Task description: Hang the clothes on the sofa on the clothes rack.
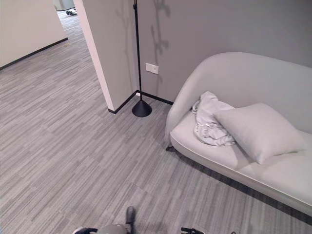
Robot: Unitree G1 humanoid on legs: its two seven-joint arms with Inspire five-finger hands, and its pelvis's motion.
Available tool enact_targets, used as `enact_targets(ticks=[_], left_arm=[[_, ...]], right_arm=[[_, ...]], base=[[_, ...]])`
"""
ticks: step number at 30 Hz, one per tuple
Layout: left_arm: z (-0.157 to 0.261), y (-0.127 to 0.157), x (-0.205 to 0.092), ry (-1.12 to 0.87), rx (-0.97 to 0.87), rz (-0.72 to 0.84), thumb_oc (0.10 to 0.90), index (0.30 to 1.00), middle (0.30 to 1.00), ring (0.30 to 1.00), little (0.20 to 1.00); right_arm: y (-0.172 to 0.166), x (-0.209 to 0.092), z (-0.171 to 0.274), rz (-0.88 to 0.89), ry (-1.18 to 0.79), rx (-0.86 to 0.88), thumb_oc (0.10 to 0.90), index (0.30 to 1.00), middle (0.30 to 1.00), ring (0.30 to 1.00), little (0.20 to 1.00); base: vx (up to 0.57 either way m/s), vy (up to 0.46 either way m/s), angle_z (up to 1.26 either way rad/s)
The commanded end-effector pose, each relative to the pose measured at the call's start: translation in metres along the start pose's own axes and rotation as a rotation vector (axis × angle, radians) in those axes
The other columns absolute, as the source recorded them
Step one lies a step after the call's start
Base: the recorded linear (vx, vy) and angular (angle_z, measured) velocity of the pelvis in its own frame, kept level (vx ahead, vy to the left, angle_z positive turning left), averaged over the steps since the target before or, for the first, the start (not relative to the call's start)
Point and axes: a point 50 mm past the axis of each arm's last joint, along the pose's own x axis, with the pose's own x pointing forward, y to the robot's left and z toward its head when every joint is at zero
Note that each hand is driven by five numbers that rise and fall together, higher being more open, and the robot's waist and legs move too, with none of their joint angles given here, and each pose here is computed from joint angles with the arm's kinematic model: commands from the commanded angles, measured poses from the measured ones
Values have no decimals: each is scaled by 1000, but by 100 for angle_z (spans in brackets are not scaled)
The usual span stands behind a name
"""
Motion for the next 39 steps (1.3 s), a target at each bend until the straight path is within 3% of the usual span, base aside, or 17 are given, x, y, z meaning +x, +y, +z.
enact_targets(ticks=[1,6,9,12,17,20,25,31,35,39], left_arm=[[9,-4,1,-41,-166,-5,800,900,900,900,900],[-18,1,-2,37,-265,26,800,900,900,900,900],[-16,7,-2,28,-207,36,800,900,900,900,900],[4,17,-1,-35,-66,56,800,900,900,900,900],[48,28,-1,-175,-14,92,800,900,900,900,900],[48,28,-1,-162,51,92,800,900,900,900,900],[52,25,-1,-174,56,84,800,900,900,900,900],[15,19,0,-52,29,73,800,900,900,900,900],[7,30,-2,-30,30,102,800,900,900,900,900],[11,40,-3,-46,30,138,800,900,900,900,900]], right_arm=[[7,1,9,2,-41,-20,800,900,900,900,900],[11,1,14,9,-84,72,800,900,900,900,900],[15,1,17,34,-105,123,800,900,900,900,900],[17,1,24,45,-126,111,800,900,900,900,900],[26,1,38,62,-173,93,800,900,900,900,900],[35,1,37,79,-176,72,800,900,900,900,900],[23,1,34,29,-174,127,800,900,900,900,900],[15,1,7,5,-90,213,800,900,900,900,900],[18,1,-13,21,-23,243,800,900,900,900,900],[23,2,1,35,-66,171,800,900,900,900,900]], base=[[317,40,-37],[348,98,-35],[370,173,-27],[229,176,-21],[149,203,5],[252,32,16],[185,-197,-1],[225,-349,7],[208,-424,14],[179,-438,0]])
